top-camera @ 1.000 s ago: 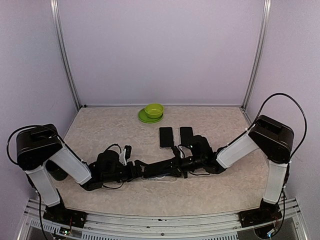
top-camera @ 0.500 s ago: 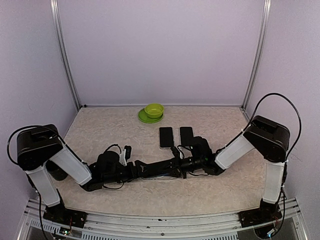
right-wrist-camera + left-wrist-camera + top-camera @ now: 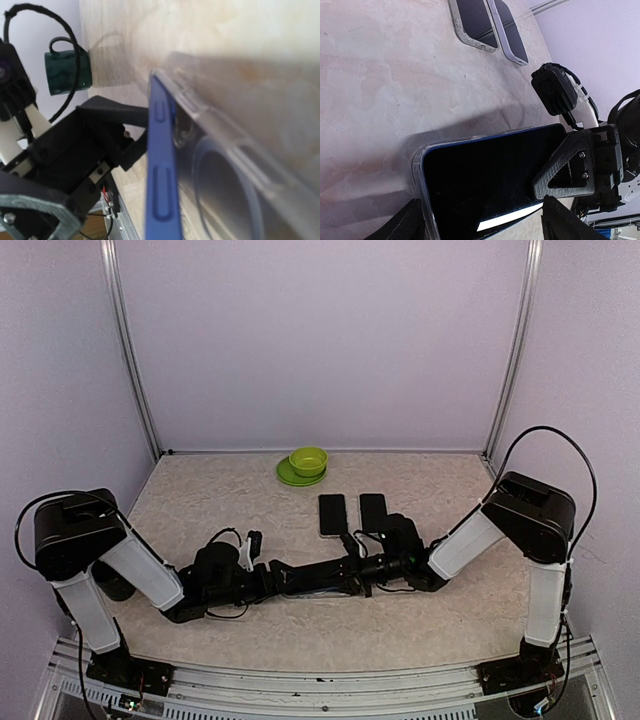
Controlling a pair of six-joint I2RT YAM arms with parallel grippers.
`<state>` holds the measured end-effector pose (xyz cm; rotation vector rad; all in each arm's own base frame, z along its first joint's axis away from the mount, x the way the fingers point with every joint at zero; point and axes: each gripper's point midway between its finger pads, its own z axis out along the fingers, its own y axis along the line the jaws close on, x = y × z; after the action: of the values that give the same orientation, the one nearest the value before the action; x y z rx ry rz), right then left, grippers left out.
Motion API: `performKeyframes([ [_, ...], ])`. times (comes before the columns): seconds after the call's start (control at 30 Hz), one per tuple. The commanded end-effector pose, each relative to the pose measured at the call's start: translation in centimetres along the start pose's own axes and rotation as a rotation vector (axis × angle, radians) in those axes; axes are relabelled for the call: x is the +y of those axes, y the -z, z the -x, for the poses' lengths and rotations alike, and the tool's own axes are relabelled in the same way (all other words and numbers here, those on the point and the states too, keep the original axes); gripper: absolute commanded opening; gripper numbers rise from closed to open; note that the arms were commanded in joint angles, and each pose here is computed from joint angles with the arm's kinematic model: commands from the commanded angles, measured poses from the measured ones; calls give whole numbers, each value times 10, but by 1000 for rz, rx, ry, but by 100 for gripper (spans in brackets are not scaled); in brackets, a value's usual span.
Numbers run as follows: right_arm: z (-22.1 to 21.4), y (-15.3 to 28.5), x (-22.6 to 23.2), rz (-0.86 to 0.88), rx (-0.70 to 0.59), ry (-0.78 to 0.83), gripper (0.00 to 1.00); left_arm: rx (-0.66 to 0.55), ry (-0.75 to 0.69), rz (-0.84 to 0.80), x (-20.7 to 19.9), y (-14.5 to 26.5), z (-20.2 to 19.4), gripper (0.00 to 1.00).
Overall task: Put the phone into the phone case
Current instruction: Install the phone on the phone case.
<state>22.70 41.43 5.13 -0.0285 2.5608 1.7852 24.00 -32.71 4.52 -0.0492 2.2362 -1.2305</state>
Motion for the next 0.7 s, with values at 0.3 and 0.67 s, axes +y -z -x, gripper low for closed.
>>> performKeyframes([
  [0.3,-17,11,8,30,31,44,0,67,-14,-7,-5,1,-18,79],
  [0.67,-15,23,37,90,2,138,0,48,-3,10,1,7,-14,79],
])
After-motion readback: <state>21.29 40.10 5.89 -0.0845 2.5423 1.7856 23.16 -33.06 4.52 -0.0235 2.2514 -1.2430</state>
